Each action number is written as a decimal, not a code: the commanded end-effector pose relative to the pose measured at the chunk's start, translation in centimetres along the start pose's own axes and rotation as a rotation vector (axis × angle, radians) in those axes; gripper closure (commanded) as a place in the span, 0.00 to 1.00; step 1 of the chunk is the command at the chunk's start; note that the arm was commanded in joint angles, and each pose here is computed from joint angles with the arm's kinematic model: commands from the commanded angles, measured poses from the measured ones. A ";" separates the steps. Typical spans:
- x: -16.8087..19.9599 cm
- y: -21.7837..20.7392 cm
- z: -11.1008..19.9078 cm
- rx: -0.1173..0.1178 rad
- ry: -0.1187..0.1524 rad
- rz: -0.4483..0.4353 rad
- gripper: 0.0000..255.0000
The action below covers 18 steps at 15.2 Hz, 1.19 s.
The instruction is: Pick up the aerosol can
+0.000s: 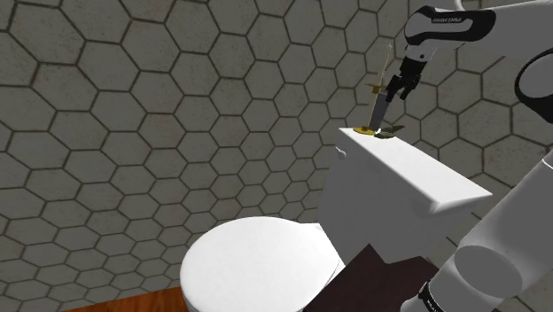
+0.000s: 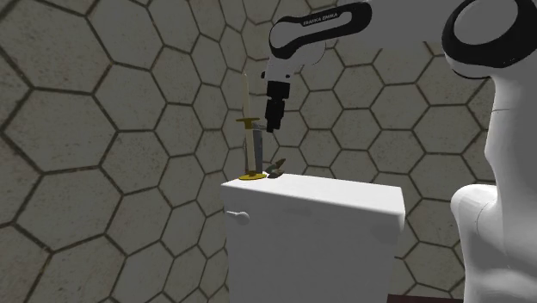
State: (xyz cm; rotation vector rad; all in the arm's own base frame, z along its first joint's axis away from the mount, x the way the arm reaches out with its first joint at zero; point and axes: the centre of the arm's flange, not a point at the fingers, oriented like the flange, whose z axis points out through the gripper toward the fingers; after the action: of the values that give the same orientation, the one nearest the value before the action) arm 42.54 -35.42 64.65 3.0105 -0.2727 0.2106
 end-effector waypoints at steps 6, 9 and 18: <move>5.3 6.2 -2.1 -0.061 0.115 -0.019 0.00; 5.1 6.1 -0.5 -0.061 0.115 -0.019 0.00; 4.7 6.3 1.6 -0.062 0.115 -0.019 1.00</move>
State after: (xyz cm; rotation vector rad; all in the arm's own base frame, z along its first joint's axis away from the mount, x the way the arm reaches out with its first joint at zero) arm 45.62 -42.79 64.79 2.9203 -0.2417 0.3659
